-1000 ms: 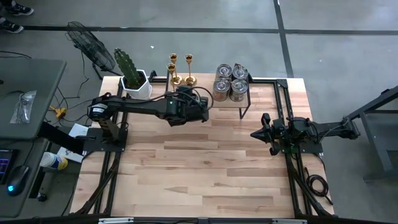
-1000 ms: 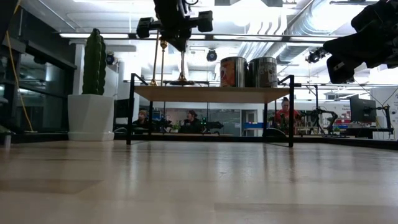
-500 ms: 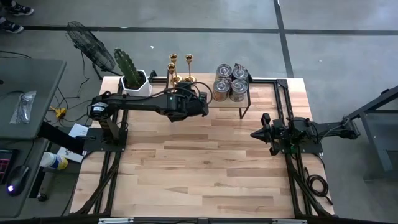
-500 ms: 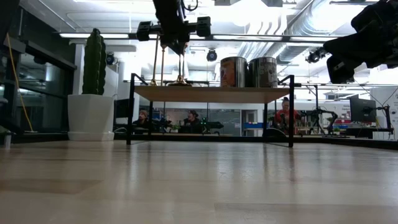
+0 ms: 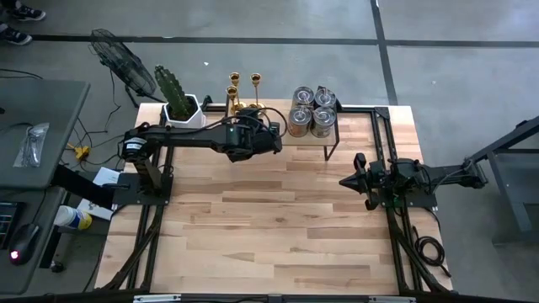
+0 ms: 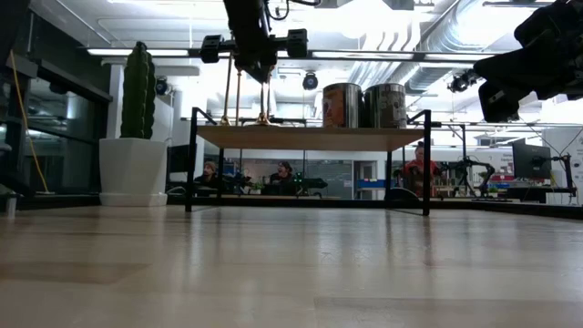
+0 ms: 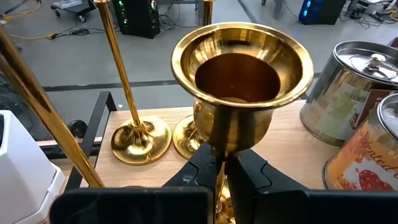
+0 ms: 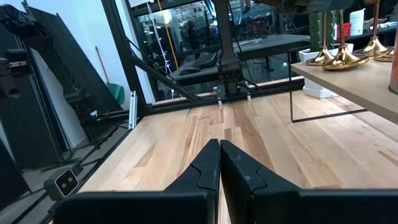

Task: Pick & Place candle stick holders
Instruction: Align the gold candle holder with the other gold candle holder on the shelf

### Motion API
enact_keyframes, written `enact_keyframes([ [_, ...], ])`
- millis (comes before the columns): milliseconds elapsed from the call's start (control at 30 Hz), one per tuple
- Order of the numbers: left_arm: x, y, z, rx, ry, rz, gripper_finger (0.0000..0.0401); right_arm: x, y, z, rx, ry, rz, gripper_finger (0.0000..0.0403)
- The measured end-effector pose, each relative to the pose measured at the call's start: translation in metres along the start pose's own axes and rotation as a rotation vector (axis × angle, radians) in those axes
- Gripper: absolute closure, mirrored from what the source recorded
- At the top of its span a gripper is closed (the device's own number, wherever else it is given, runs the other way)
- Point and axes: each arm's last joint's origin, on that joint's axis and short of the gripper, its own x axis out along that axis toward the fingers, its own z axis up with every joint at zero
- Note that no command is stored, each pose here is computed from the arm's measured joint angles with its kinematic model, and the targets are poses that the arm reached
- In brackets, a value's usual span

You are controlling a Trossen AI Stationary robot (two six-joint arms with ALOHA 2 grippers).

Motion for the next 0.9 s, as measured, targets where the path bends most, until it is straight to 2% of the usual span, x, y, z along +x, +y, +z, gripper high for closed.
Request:
enact_keyframes([
  [633,0.0087,-0.0056,-0.0066,-0.001,0.011,0.005,0.038,0.0,0.0,0.0001,0.0,0.0,-0.001,0.0399],
  [900,0.0089,-0.0054,-0.0079,0.089,0.033,-0.003,0.0364,0.0,0.0,0.0,0.0,0.0,0.0,0.0399],
])
